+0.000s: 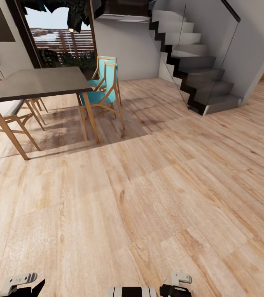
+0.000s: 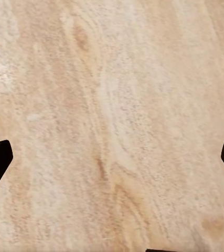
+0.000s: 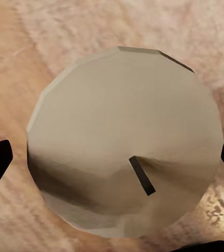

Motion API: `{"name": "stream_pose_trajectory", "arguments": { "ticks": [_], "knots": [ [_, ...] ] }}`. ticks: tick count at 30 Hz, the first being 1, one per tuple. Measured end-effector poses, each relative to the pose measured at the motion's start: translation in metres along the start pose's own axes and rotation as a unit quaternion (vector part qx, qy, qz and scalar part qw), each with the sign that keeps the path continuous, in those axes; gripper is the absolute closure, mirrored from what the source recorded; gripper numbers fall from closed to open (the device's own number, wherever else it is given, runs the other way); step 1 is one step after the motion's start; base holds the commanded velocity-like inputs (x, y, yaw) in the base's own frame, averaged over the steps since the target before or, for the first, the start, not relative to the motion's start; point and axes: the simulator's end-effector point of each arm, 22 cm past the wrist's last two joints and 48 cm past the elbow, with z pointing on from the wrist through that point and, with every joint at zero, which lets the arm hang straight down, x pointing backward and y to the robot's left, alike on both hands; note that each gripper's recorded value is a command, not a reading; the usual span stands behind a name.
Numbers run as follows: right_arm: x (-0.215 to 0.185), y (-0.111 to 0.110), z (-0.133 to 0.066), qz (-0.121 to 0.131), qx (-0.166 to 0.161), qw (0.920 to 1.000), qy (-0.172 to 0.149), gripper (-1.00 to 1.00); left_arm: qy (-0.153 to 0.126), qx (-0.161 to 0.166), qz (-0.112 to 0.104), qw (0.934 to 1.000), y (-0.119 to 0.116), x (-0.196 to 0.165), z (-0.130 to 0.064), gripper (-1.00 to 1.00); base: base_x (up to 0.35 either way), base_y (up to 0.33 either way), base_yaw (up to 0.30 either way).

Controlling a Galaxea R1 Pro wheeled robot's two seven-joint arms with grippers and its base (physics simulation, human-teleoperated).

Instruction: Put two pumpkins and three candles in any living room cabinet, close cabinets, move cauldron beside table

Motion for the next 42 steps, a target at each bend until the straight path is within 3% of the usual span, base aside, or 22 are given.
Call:
{"name": "stream_pose_trajectory", "arguments": {
  "ticks": [42],
  "knots": [
    [0.0056,-0.0014,0.0032,0.001,0.002,1.0000,0.007,-1.00,0.006,0.000,0.000,1.0000,0.0003,0.0039,0.0023,-1.00,0.000,0.000,0.000]
  ]
}}
